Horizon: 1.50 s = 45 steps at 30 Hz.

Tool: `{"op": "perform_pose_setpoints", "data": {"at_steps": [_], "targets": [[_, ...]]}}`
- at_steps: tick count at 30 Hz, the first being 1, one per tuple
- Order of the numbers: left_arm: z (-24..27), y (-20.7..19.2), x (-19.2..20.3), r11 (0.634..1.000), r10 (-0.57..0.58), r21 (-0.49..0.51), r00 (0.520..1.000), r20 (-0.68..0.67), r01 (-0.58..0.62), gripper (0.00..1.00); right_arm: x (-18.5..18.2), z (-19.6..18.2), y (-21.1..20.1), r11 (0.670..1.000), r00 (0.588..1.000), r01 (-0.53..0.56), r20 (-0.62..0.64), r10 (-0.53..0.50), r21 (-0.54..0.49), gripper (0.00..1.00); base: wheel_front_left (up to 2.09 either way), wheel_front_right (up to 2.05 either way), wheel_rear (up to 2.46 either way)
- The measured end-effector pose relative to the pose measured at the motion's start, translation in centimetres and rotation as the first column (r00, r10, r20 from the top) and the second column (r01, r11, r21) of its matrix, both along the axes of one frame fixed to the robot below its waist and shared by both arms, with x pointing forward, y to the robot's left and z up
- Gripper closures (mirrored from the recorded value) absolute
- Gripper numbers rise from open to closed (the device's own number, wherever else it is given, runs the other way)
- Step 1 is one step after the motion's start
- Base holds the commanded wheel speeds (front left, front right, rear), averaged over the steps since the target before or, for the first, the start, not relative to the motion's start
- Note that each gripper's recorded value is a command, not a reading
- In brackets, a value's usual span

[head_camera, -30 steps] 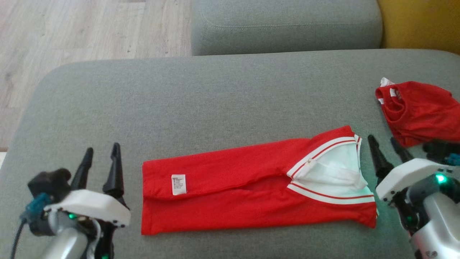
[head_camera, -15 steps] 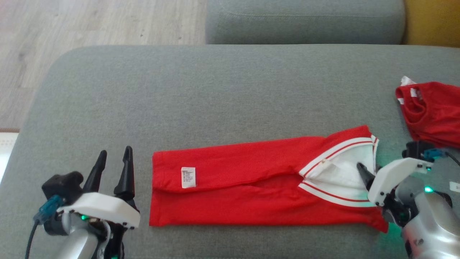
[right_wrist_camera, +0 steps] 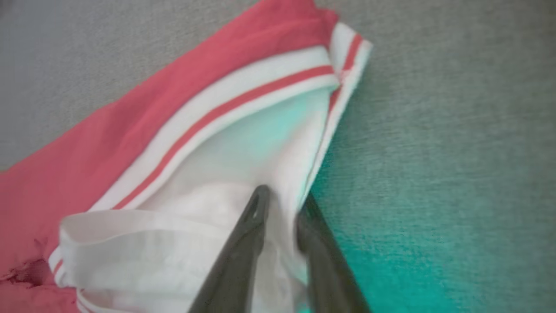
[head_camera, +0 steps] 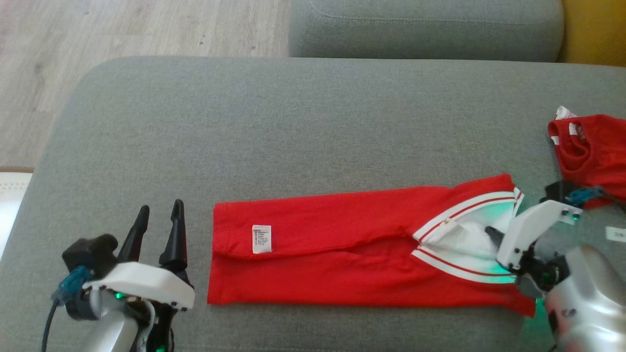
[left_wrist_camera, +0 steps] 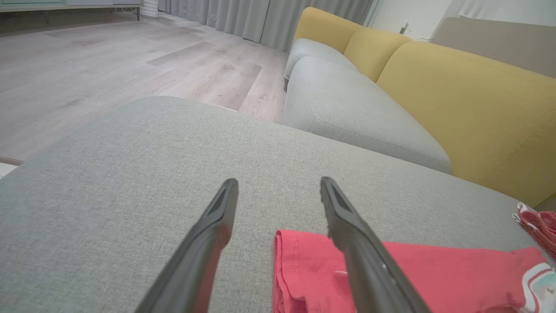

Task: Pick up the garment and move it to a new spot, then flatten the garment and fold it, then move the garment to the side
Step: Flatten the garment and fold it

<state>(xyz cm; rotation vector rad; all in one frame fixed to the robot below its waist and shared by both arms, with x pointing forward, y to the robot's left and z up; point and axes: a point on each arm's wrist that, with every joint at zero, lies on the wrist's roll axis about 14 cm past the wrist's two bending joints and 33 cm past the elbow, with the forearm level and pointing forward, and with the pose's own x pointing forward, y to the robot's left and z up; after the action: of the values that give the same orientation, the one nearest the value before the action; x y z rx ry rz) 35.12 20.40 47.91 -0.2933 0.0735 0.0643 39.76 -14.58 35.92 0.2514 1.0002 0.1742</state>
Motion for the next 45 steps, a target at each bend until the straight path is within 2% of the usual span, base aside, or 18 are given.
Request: {"op": "perform_pose_setpoints", "data": {"at_steps": [1, 10, 17, 26, 29, 34, 40, 45], "targets": [[0.0, -0.1, 0.0, 1.000, -0.003, -0.002, 1.000, 0.002, 0.003, 0.00, 0.0, 0.1, 0.4, 1.000, 1.000, -0.007, 0.004, 0.007, 0.008, 1.00, 0.00, 0.00, 0.00], [0.1, -0.1, 0.2, 1.000, -0.001, 0.000, 1.000, 0.007, 0.001, 0.00, 0.3, 1.1, 0.1, 0.999, 0.993, 0.022, 0.114, -0.025, 0.024, 1.00, 0.00, 0.00, 0.00], [0.5, -0.7, 0.6, 1.000, -0.021, -0.002, 1.000, 0.020, 0.021, 0.00, 1.7, 3.8, -4.6, 0.995, 0.971, 0.080, 0.230, -0.066, -0.053, 1.00, 0.00, 0.00, 0.00], [1.5, 0.0, 0.6, 1.000, 0.002, 0.000, 0.999, 0.051, -0.002, 0.00, 3.6, 8.2, -3.7, 0.998, 0.926, 0.048, 0.376, -0.027, -0.047, 1.00, 0.00, 0.00, 0.00], [1.9, 0.4, 0.3, 1.000, 0.016, 0.014, 0.998, 0.064, -0.017, 0.00, 4.2, 10.1, -1.6, 0.999, 0.897, -0.008, 0.440, 0.029, -0.051, 1.00, 0.00, 0.00, 0.00], [1.3, 1.6, -1.4, 0.998, 0.056, 0.023, 0.997, 0.047, -0.057, 0.00, 3.1, 11.4, 5.0, 0.984, 0.862, -0.174, 0.478, 0.169, -0.033, 1.00, 0.00, 0.00, 0.00], [1.1, 3.5, -3.3, 0.992, 0.124, 0.018, 0.991, 0.046, -0.125, 0.00, 0.9, 12.1, 13.4, 0.923, 0.816, -0.384, 0.468, 0.340, -0.001, 1.00, 0.00, 0.00, 0.00], [0.9, 5.2, -5.2, 0.982, 0.188, 0.009, 0.981, 0.040, -0.189, 0.00, -0.7, 11.0, 17.9, 0.866, 0.788, -0.500, 0.425, 0.445, 0.020, 1.00, 0.00, 0.00, 0.00]]}}
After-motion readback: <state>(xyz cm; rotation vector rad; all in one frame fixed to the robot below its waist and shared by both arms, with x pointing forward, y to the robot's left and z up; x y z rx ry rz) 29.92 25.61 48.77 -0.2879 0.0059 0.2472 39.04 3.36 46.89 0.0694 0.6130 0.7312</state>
